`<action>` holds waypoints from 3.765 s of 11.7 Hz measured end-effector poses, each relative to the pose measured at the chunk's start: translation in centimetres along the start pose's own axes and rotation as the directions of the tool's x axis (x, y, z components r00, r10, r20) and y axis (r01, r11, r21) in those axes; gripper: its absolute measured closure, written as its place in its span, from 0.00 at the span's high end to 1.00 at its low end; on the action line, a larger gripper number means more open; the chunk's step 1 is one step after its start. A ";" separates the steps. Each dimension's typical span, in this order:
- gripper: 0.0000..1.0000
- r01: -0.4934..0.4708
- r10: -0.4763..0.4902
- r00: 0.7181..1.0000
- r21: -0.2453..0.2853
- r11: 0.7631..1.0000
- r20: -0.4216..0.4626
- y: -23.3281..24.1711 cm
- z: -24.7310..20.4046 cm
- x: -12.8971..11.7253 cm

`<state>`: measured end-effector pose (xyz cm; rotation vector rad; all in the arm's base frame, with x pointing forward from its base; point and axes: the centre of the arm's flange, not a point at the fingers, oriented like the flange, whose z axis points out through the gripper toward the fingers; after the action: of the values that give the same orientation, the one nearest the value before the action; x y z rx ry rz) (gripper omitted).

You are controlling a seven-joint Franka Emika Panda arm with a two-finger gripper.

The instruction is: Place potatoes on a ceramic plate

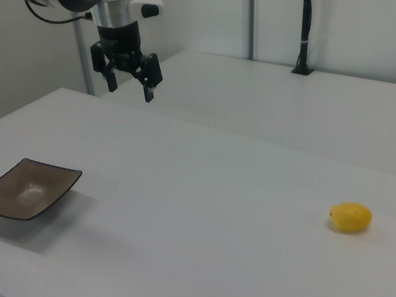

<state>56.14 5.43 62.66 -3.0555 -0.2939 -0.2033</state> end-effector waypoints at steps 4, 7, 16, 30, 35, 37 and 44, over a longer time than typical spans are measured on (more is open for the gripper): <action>1.00 0.001 -0.001 1.000 0.000 1.000 0.002 -0.1 0.1 0.0; 1.00 0.001 -0.001 1.000 0.001 1.000 0.003 -0.1 0.2 0.0; 1.00 0.000 0.000 1.000 0.001 1.000 0.004 -0.1 0.2 0.0; 1.00 -0.390 0.392 0.920 -0.088 0.917 0.005 11.0 1.7 -0.2; 1.00 -0.686 0.653 0.709 -0.048 0.726 -0.265 21.9 4.7 5.7; 1.00 -0.734 0.681 0.640 -0.019 0.679 -0.355 24.9 6.5 7.0; 1.00 -0.815 0.707 0.472 0.046 0.578 -0.526 32.6 17.4 9.3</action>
<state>73.65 -23.43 45.04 -2.7900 1.2052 -0.9677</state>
